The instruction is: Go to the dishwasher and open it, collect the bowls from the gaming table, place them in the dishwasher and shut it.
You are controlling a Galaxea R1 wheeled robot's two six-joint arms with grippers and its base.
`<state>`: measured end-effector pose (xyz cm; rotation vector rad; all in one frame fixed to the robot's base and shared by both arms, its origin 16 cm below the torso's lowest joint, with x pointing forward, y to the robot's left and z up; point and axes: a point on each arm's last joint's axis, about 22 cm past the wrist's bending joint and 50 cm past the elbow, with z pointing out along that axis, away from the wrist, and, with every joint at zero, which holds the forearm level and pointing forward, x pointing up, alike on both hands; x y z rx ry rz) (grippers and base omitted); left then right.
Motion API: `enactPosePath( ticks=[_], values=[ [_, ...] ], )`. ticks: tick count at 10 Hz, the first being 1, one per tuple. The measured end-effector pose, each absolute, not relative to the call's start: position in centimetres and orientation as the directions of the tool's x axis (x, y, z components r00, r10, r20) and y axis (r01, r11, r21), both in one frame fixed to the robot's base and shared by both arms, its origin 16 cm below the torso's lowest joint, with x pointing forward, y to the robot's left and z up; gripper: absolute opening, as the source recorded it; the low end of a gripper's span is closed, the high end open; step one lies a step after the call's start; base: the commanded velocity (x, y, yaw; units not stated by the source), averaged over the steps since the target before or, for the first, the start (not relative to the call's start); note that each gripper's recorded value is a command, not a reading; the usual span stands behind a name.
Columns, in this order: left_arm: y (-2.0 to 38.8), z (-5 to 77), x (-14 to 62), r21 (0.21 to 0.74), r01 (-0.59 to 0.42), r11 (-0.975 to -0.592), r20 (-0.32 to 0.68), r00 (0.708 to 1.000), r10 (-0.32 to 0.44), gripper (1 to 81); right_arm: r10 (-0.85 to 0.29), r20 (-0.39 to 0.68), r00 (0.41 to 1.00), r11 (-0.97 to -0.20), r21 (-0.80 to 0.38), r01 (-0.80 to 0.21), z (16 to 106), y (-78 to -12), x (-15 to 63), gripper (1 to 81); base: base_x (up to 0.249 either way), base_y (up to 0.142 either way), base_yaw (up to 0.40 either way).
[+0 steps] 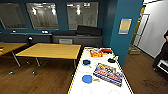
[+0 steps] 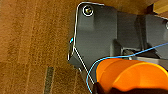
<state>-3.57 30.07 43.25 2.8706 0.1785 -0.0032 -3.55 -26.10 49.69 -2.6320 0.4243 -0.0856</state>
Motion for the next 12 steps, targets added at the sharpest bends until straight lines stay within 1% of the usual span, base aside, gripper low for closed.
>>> enactPosePath(
  ticks=[1, 2, 3, 5, 7, 10, 12],
  values=[
    [28.8, 43.1, -4.3, 0.275, 0.088, -0.958, -0.018, 0.996, 0.086, 1.0, -0.301, -0.004, 0.953, -0.851, -0.449, -0.271, 49.1, -26.2, -3.6, 1.0, 0.000, 0.000, 0.000],
    [27.9, 43.1, -4.8, 0.282, 0.069, -0.957, -0.019, 0.998, 0.066, 1.0, -0.296, 0.001, 0.955, -0.857, -0.443, -0.265, 48.7, -26.2, -3.6, 1.0, 0.000, 0.000, 0.000],
    [28.1, 42.9, -4.7, 0.274, 0.062, -0.960, -0.014, 0.998, 0.061, 1.0, -0.288, 0.006, 0.958, -0.864, -0.434, -0.257, 48.2, -26.1, -3.8, 1.0, 0.000, 0.000, 0.000],
    [28.9, 42.6, -4.1, 0.253, 0.060, -0.966, 0.016, 0.998, 0.067, 1.0, -0.271, 0.009, 0.963, -0.881, -0.405, -0.244, 46.9, -26.3, -4.2, 1.0, 0.000, 0.000, 0.000],
    [28.7, 42.5, -3.9, 0.250, 0.061, -0.966, 0.031, 0.997, 0.071, 1.0, -0.257, 0.010, 0.966, -0.897, -0.376, -0.235, 45.8, -26.5, -4.4, 1.0, 0.000, 0.000, 0.000],
    [28.7, 42.5, -3.2, 0.250, 0.060, -0.966, 0.043, 0.996, 0.073, 1.0, -0.241, 0.009, 0.971, -0.886, -0.411, -0.216, 45.7, -23.4, -4.0, 1.0, -0.072, 0.000, 0.000],
    [28.7, 42.5, -4.4, 0.248, 0.063, -0.967, 0.030, 0.997, 0.072, 1.0, -0.228, -0.005, 0.974, -0.888, -0.410, -0.210, 45.6, -22.8, -5.7, 1.0, -0.095, 0.000, 0.000]
  ],
)
